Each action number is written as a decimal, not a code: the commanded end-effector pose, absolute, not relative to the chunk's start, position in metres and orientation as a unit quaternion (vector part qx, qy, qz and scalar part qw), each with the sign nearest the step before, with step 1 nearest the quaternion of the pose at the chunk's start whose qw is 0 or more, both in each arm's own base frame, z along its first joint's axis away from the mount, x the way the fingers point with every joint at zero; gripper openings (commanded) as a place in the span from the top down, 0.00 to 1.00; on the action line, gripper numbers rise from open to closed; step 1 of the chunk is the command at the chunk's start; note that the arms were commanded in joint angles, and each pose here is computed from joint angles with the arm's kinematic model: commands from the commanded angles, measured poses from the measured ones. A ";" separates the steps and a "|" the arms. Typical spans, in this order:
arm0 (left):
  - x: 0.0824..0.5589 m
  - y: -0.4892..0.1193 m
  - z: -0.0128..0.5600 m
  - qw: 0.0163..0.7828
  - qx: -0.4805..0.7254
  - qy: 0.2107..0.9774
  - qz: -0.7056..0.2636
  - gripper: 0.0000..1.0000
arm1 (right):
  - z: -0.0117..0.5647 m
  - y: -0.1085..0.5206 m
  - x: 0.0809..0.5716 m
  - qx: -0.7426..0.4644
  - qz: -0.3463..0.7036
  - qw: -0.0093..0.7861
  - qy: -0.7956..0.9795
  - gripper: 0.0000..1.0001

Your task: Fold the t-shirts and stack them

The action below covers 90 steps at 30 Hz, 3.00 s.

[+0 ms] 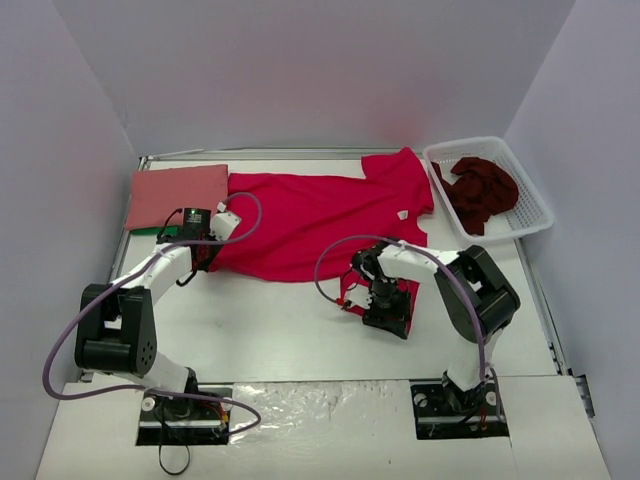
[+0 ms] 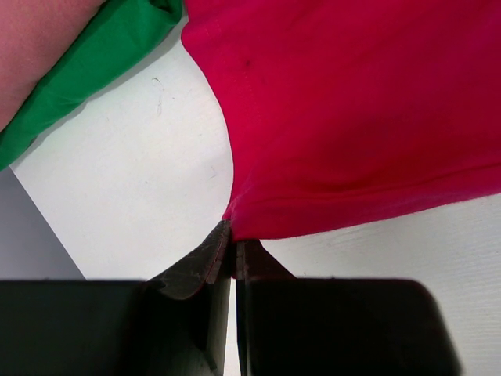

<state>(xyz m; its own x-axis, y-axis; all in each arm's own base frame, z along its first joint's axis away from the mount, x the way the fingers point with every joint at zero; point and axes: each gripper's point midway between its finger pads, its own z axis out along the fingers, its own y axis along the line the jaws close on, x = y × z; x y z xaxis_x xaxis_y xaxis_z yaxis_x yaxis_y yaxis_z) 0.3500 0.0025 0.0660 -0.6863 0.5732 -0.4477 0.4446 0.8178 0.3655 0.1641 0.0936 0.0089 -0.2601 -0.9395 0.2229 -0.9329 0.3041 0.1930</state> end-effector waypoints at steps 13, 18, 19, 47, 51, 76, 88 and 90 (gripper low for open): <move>0.348 0.000 0.082 0.305 0.273 0.906 0.109 0.98 | -0.022 0.105 0.165 0.576 0.052 0.142 -0.803 0.60; 0.346 0.000 0.083 0.309 0.274 0.905 0.108 0.98 | -0.030 0.108 0.164 0.576 0.063 0.142 -0.803 0.77; 0.346 0.000 0.082 0.307 0.275 0.905 0.108 0.98 | -0.030 0.110 0.164 0.576 0.064 0.141 -0.802 0.79; 0.277 -0.030 0.096 0.288 0.407 0.866 0.037 0.98 | 0.107 0.060 0.148 0.530 -0.014 0.105 -0.842 1.00; 0.264 -0.027 0.100 0.287 0.419 0.860 0.041 0.98 | 0.116 0.065 0.143 0.518 -0.026 0.070 -0.852 1.00; 0.218 -0.033 0.069 0.257 0.475 0.842 0.005 0.98 | 0.152 0.051 0.154 0.466 -0.039 -0.055 -0.882 1.00; 0.224 -0.032 0.065 0.251 0.478 0.842 0.008 0.98 | 0.139 0.047 0.194 0.426 0.000 -0.088 -0.901 1.00; 0.225 -0.031 0.066 0.246 0.481 0.842 0.011 0.98 | 0.140 0.047 0.205 0.423 0.004 -0.094 -0.901 1.00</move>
<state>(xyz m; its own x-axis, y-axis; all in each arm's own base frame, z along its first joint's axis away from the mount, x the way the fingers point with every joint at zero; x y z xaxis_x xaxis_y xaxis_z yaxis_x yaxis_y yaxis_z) 0.2201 -0.0295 0.0573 -0.4359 0.8035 -0.4054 0.7953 0.5548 0.2443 0.1895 0.0515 0.1356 -0.6045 -0.7788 -0.1675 -0.7836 0.6191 -0.0508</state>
